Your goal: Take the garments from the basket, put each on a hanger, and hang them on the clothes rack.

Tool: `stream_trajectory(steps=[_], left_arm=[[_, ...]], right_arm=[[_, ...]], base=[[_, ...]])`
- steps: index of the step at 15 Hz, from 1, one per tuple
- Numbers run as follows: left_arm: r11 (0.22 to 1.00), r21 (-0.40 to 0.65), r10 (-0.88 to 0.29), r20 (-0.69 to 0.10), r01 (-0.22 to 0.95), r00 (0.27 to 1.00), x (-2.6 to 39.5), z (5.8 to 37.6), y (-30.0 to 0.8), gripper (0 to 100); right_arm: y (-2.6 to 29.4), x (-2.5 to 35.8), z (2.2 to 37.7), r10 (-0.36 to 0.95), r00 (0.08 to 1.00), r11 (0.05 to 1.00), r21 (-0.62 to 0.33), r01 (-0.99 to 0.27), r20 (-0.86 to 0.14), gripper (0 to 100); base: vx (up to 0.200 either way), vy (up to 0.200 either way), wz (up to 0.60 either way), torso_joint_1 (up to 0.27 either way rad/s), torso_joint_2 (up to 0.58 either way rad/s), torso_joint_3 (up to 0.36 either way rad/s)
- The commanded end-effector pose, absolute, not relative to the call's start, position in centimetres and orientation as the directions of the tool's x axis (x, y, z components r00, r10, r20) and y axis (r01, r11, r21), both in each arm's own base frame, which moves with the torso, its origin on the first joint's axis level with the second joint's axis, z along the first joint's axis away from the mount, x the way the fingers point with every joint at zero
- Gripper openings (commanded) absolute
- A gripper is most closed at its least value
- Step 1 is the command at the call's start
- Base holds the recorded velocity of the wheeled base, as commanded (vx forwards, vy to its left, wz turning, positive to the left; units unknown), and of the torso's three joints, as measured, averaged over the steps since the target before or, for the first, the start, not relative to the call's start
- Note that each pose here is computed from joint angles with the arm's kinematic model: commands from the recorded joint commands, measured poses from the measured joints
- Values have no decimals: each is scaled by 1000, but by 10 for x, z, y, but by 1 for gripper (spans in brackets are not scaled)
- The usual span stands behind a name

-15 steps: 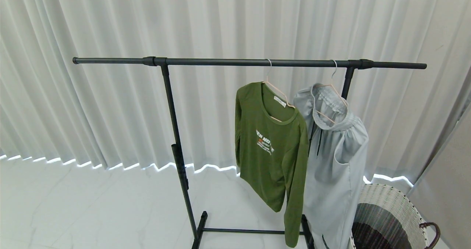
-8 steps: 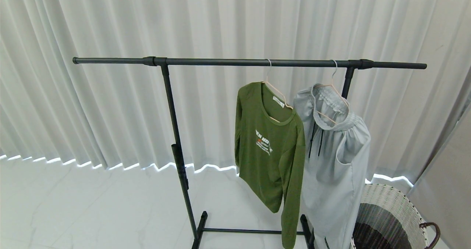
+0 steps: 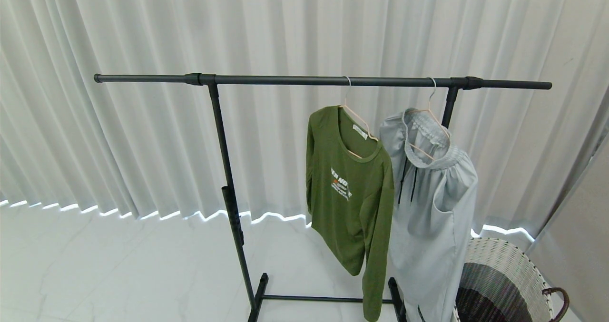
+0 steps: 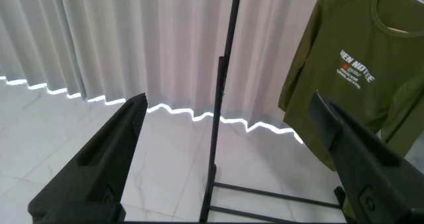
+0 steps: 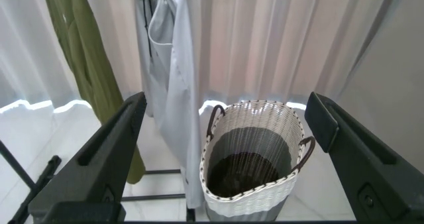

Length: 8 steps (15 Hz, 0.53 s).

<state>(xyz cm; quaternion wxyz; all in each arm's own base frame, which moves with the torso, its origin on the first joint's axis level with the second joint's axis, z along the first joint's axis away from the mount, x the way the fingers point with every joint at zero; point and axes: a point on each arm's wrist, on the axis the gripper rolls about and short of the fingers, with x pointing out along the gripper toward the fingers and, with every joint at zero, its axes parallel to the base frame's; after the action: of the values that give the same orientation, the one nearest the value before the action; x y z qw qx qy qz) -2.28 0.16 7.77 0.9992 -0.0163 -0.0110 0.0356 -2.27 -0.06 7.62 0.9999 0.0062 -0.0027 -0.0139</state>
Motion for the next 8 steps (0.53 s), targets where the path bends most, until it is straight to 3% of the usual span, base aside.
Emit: stream_trajectory(steps=[1, 8], left_arm=[[997, -34, 72, 21, -71, 997, -23, 78, 2, 100], [997, -34, 74, 21, -73, 997, -23, 78, 2, 100]], right_arm=[[-1, -23, 76, -28, 1000, 1000, 12, 28, 6, 100], [-1, -23, 76, -28, 1000, 1000, 12, 28, 8, 100]], base=[[0, 0, 0, 0, 0, 0], [0, 0, 0, 0, 0, 0]])
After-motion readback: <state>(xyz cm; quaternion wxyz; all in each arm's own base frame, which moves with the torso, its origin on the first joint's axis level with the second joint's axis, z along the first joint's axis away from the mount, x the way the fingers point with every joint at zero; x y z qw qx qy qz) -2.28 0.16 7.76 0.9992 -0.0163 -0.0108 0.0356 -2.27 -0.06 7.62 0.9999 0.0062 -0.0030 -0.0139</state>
